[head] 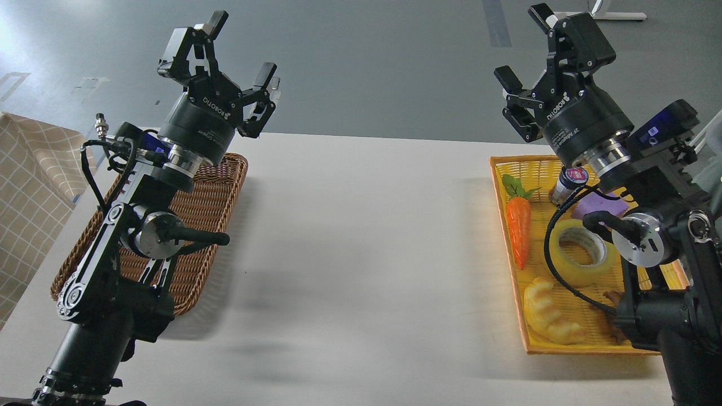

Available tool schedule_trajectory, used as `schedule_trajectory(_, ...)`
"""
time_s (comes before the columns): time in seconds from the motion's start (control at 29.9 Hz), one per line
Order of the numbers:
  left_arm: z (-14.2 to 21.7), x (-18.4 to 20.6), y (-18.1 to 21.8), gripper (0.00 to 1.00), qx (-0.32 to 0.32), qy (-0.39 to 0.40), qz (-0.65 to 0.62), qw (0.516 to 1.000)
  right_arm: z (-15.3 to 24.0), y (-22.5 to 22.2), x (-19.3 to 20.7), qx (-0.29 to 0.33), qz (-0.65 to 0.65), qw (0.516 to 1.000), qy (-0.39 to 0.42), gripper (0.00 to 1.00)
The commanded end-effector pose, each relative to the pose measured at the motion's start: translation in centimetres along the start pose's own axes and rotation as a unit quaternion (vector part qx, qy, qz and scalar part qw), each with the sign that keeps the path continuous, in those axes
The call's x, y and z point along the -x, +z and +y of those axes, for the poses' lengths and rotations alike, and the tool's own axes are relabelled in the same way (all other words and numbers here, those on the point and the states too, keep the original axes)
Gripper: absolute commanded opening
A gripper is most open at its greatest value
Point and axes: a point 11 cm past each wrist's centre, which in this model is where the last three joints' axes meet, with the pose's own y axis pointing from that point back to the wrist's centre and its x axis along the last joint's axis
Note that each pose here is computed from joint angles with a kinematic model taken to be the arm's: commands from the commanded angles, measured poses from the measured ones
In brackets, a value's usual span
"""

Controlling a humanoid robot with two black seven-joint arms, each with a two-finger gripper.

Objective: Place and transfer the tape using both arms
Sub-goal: 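Move the right gripper down into the tray toward the yellow tape roll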

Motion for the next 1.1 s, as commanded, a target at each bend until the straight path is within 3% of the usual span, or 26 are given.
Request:
schedule_trajectory(0.0,0.0,0.0,0.0,0.98,0.001,0.001,0.000,1.000,1.3,-0.5,-2.9,0.028,0.075,0.997,0.013,1.00)
schedule_trajectory(0.23,0.0,0.1,-0.1,0.98,0.001,0.001,0.003,1.000,3.2,-0.8,-6.5,0.078,0.176,0.981,0.032,1.00)
schedule_trajectory(0.37,0.1,0.0,-0.1,0.98,0.002,0.003,0.003,1.000,3.9,-1.9,-6.6,0.068,0.188,0.979,0.032,1.00)
schedule_trajectory(0.6,0.1,-0.1,0.0,0.98,0.001,0.002,0.002,1.000,6.1,-6.4,-10.6,0.030,0.213,0.971,0.100,1.00)
schedule_trajectory(0.84,0.3,-0.3,0.0,0.98,0.001,0.005,0.001,1.000,8.1,-5.5,-11.7,0.059,0.225,0.968,0.093,1.00)
schedule_trajectory(1.07,0.3,-0.3,0.1,0.98,0.002,0.003,0.001,1.000,9.5,-8.3,-11.6,-0.031,0.182,0.972,0.145,1.00)
